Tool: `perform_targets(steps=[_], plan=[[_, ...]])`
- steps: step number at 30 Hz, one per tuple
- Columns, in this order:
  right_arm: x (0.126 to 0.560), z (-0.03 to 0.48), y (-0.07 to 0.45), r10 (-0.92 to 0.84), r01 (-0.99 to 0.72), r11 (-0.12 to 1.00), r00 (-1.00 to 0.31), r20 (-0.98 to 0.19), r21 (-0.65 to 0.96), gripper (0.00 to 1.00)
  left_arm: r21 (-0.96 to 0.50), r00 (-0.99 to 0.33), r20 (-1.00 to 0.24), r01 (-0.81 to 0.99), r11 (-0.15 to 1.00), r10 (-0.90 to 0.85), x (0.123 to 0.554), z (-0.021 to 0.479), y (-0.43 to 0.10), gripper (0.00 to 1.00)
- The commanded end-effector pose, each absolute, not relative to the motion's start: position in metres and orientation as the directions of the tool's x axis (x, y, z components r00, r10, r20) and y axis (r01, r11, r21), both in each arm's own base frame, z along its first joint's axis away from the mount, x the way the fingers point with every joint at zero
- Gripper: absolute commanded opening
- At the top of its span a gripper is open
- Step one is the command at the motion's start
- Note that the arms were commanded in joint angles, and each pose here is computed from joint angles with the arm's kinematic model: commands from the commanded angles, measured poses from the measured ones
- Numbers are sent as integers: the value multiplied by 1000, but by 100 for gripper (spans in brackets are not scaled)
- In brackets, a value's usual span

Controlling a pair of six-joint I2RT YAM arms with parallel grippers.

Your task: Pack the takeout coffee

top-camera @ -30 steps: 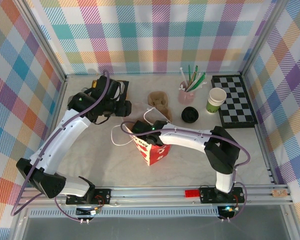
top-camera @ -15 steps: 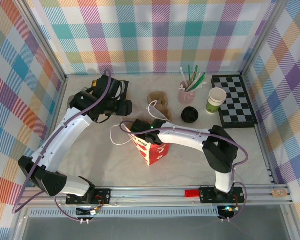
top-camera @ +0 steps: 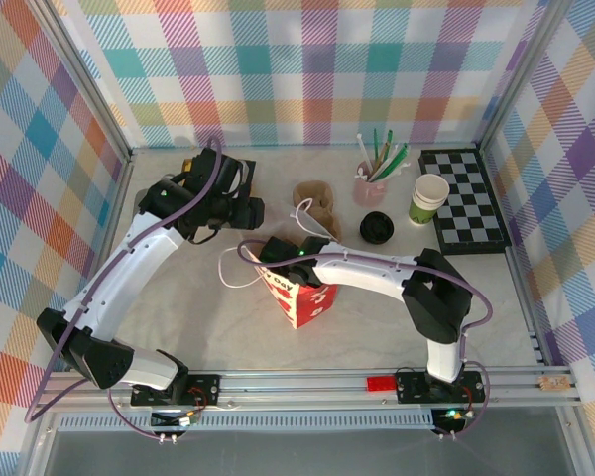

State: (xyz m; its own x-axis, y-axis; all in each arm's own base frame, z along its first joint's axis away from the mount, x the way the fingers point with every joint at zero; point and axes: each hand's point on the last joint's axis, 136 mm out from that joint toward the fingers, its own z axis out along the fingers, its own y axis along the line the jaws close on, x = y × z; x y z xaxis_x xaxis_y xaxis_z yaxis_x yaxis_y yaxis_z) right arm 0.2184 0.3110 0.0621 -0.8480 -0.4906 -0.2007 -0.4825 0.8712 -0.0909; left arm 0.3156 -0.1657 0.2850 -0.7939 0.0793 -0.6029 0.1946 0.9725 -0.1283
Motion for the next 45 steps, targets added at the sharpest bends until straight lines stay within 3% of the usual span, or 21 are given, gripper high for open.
perform_targets(steps=[1, 8, 11, 45], plan=[[213, 7, 306, -516, -507, 856, -850, -105, -104, 75, -119, -774, -629, 190, 975, 74, 318, 297, -163, 70], [212, 20, 309, -534, -526, 845, -840, -92, -97, 87, -115, -779, -622, 190, 975, 79, 318, 293, -164, 71], [210, 23, 311, -536, -530, 844, -840, -80, -83, 99, -114, -780, -620, 189, 975, 79, 318, 292, -164, 71], [210, 106, 315, -552, -551, 834, -831, -75, -36, 99, -114, -787, -612, 189, 975, 81, 319, 289, -165, 71]])
